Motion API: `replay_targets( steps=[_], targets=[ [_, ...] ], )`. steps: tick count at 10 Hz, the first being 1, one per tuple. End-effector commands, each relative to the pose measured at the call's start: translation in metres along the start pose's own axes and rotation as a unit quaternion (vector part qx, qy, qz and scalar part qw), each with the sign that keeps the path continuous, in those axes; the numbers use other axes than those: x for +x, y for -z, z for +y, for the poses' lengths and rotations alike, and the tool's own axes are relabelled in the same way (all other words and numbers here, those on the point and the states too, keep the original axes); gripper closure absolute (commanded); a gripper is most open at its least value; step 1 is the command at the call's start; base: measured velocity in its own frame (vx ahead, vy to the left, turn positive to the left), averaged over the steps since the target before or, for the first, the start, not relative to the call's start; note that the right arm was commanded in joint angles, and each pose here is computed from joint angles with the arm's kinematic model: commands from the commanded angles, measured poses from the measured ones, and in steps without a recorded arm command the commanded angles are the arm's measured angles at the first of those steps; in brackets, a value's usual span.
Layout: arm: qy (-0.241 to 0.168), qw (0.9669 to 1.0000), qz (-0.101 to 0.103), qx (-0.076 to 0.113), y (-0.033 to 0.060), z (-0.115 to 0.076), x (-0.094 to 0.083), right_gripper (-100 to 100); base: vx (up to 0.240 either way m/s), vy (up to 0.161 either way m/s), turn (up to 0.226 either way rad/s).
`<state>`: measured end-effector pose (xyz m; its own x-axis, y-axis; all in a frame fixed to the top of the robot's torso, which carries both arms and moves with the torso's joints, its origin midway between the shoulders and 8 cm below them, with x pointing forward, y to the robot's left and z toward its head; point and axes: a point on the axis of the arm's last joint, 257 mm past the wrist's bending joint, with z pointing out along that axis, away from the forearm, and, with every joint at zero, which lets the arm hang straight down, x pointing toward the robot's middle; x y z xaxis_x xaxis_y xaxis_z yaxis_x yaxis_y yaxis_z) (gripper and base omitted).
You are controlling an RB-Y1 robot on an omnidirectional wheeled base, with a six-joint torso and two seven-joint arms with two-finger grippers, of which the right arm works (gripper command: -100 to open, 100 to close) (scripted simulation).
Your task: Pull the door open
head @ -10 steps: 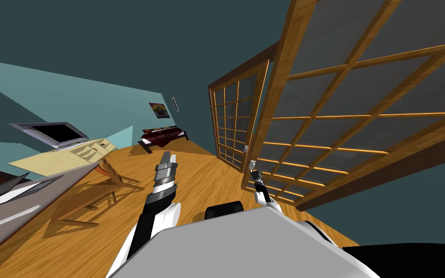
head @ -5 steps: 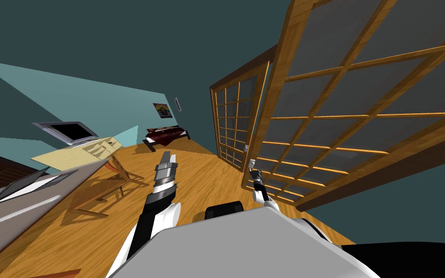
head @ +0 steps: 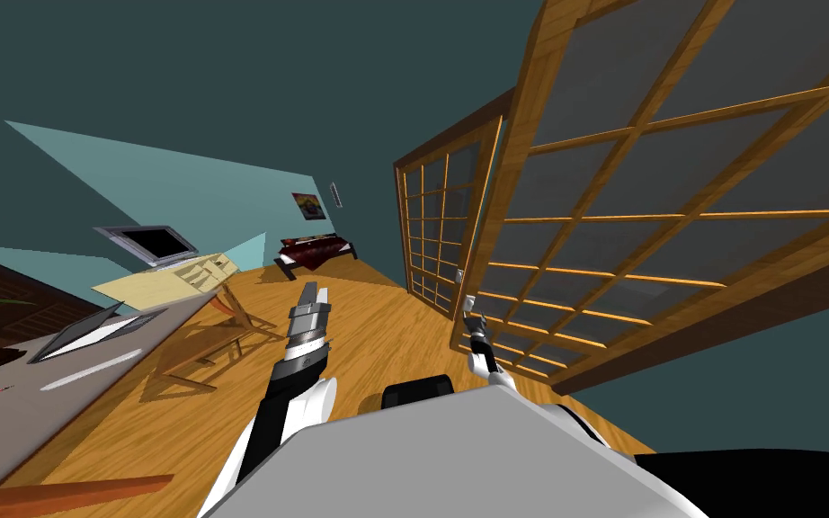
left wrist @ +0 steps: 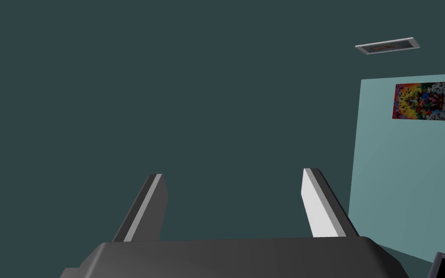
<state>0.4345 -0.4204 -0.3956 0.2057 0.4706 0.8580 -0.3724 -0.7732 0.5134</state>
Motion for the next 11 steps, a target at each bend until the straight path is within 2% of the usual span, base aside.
replay_targets(
  steps=[1, 2, 4, 5, 7, 8, 10, 11],
  targets=[
    [-0.031, 0.9995, -0.002, -0.003, -0.0008, -0.002, 0.001, -100, -0.054, -0.016, 0.034],
    [-0.034, 0.9994, -0.002, -0.003, -0.0008, -0.002, 0.001, -100, -0.047, -0.01, 0.027],
    [-0.076, 0.997, -0.006, -0.009, -0.0019, -0.005, 0.003, -100, -0.06, 0.001, 0.061],
    [-0.084, 0.9964, -0.006, -0.009, -0.0019, -0.005, 0.003, -100, -0.057, -0.009, 0.021],
    [-0.125, 0.992, -0.009, -0.014, -0.0028, -0.009, 0.004, -100, -0.071, -0.017, 0.051],
    [-0.133, 0.991, -0.009, -0.014, -0.0028, -0.009, 0.004, -100, -0.053, -0.009, 0.019],
    [-0.172, 0.985, -0.011, -0.018, -0.0034, -0.012, 0.006, -100, -0.057, -0.015, 0.041],
    [-0.177, 0.984, -0.011, -0.018, -0.0034, -0.012, 0.006, -100, -0.051, -0.012, 0.023]
  ],
)
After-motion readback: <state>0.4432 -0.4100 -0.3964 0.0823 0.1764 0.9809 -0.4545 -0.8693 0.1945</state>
